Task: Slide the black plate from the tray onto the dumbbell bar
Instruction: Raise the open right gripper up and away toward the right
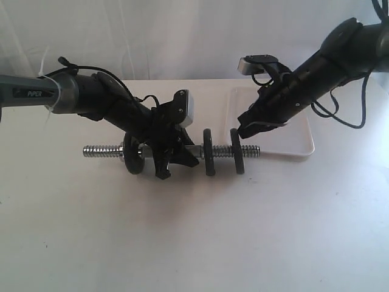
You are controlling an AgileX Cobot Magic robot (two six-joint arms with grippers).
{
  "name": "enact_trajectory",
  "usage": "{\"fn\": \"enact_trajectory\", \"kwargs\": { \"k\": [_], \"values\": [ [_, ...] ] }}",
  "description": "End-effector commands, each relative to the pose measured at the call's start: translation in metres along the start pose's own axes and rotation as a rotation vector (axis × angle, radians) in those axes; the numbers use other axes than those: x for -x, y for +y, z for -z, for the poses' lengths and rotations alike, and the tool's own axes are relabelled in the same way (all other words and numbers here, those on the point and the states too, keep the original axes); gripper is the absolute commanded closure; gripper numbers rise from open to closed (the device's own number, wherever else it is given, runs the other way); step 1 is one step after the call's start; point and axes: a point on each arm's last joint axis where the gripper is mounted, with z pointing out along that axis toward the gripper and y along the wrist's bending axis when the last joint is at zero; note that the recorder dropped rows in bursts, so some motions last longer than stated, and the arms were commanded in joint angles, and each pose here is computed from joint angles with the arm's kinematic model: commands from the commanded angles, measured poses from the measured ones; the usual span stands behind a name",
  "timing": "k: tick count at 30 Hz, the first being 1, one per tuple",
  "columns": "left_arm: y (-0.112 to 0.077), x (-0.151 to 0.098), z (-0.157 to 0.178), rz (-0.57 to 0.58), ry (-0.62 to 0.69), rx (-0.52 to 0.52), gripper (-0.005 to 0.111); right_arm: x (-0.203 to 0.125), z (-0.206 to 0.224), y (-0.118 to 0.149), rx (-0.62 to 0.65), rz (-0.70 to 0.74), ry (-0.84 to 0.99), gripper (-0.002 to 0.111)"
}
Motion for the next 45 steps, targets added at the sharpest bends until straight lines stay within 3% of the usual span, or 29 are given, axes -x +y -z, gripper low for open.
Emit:
{"fn": "enact_trajectory", "kwargs": {
  "k": [1, 5, 10, 13, 29, 40, 45],
  "values": [
    [0.005, 0.071, 0.066, -0.020, -0.185, 0.094, 0.107, 0.003, -0.002, 0.006, 0.039, -0.029, -0.026, 0.108],
    [0.005, 0.069, 0.066, -0.009, -0.157, 0.087, 0.107, 0.001, 0.007, 0.009, 0.016, 0.032, 0.023, 0.108],
    [0.002, 0.064, 0.065, -0.009, -0.085, 0.057, 0.107, 0.004, 0.058, 0.010, -0.269, 0.005, 0.063, 0.108],
    [-0.001, 0.068, 0.061, -0.047, -0.090, 0.055, 0.107, 0.001, 0.072, 0.012, -0.334, -0.037, 0.104, 0.108],
    [0.007, 0.094, 0.063, -0.089, -0.228, 0.159, 0.107, -0.007, 0.070, 0.014, -0.345, -0.107, 0.087, 0.108],
    [0.013, 0.104, 0.066, -0.113, -0.254, 0.220, 0.107, -0.024, 0.083, -0.014, -0.394, -0.255, 0.064, 0.108],
    [0.013, 0.105, 0.066, -0.109, -0.267, 0.219, 0.107, -0.033, 0.085, -0.015, -0.403, -0.285, 0.074, 0.108]
  ]
}}
